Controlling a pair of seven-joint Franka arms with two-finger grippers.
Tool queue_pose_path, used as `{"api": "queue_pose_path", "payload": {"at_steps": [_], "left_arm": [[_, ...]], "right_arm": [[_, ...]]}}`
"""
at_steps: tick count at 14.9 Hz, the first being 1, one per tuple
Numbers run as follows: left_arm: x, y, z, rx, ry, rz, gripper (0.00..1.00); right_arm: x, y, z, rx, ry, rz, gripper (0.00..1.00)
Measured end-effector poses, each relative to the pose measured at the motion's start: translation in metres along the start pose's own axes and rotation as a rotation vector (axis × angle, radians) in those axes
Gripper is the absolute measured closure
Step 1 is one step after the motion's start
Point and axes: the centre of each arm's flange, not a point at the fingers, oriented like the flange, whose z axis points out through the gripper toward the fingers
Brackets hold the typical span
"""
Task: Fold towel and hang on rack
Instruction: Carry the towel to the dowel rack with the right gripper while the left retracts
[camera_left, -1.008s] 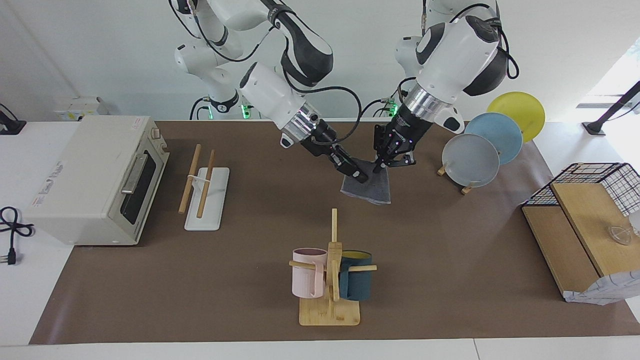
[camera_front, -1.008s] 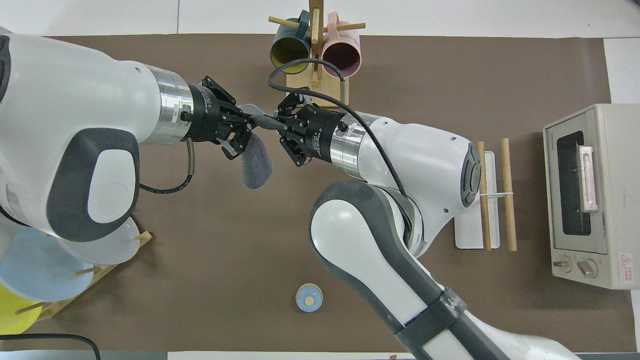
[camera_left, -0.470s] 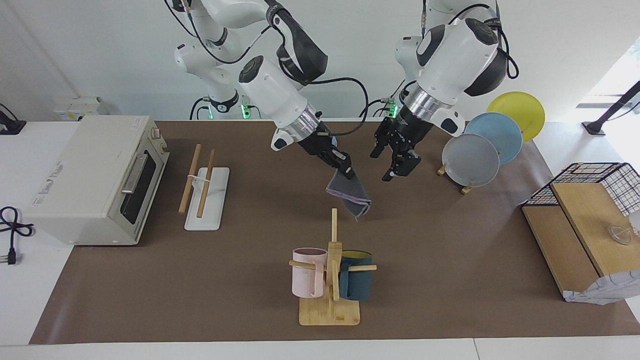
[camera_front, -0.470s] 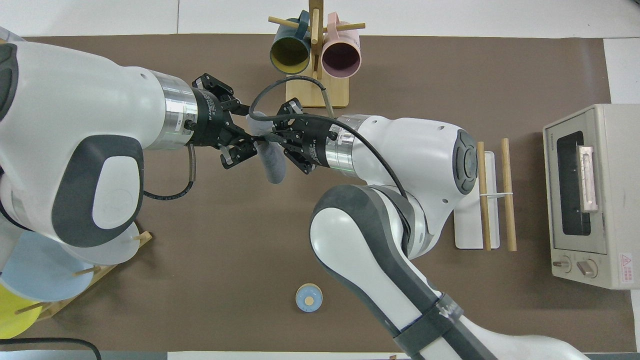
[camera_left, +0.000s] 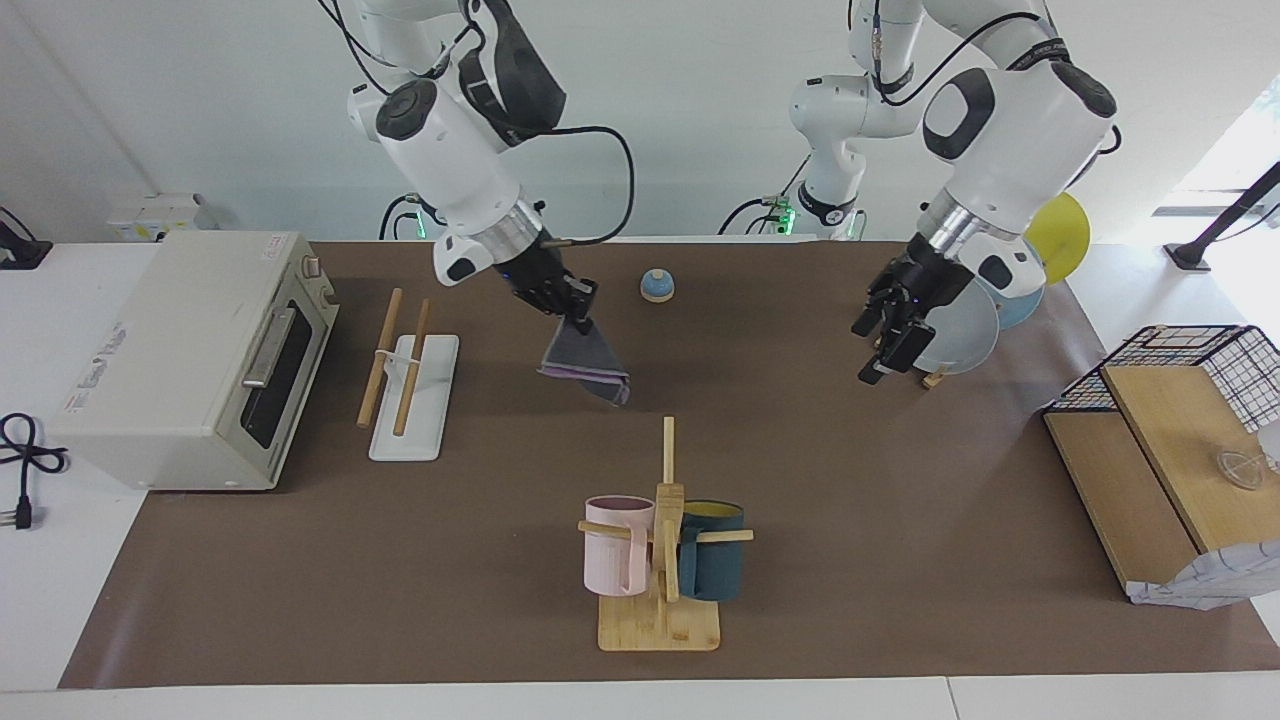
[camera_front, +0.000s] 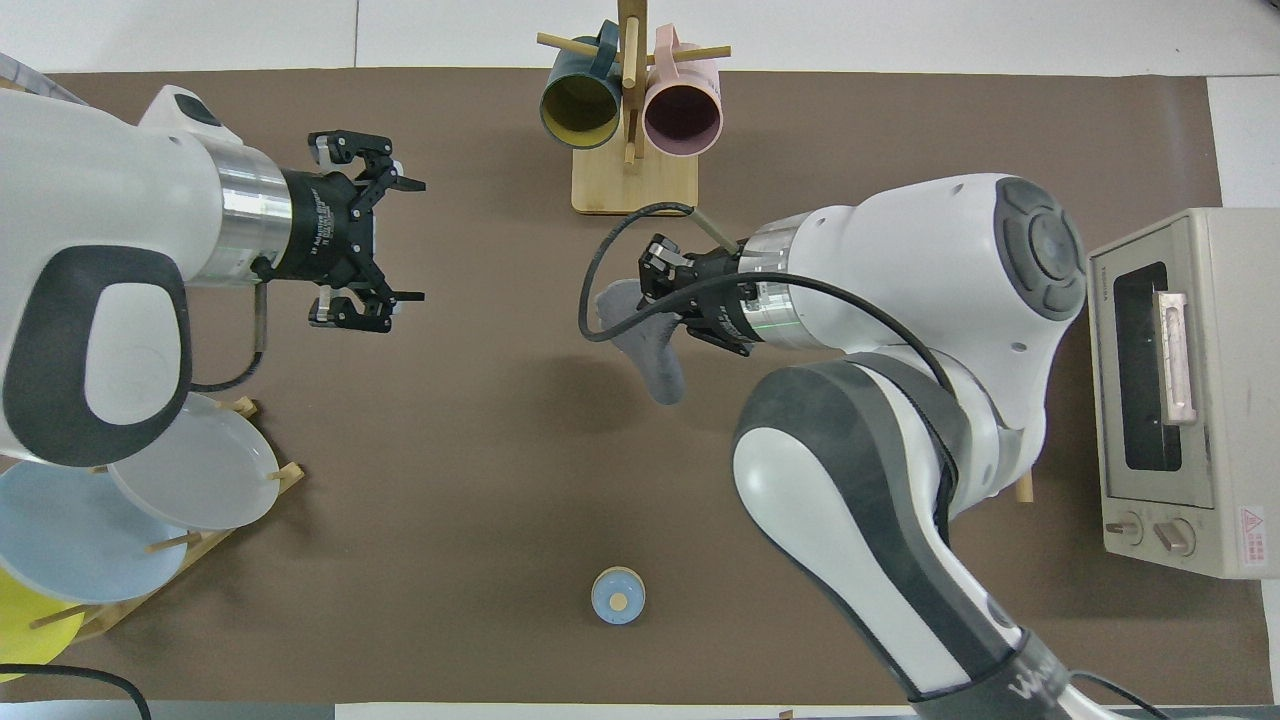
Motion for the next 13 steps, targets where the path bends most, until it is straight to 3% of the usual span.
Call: {"api": "queue_pose_path", "payload": {"at_steps": [5,9,13], "left_arm": [[0.064,-0.025,-0.02,0.029,0.028,0.347,0.0],[0.09,-0.038,-0.04,0.128,0.09,0.648,0.0],[0.094,-0.044,-0.05,0.244,0.109,0.866,0.0]], "right_arm": [[0.033,0.105,-0.025,-0.144,-0.019,-0.107,0.98],[0.055,0.159,-0.034,-0.237,-0.01,-0.262,0.98],[0.058,0.172,-0.047,-0.347,0.018,-0.397,0.98]]}}
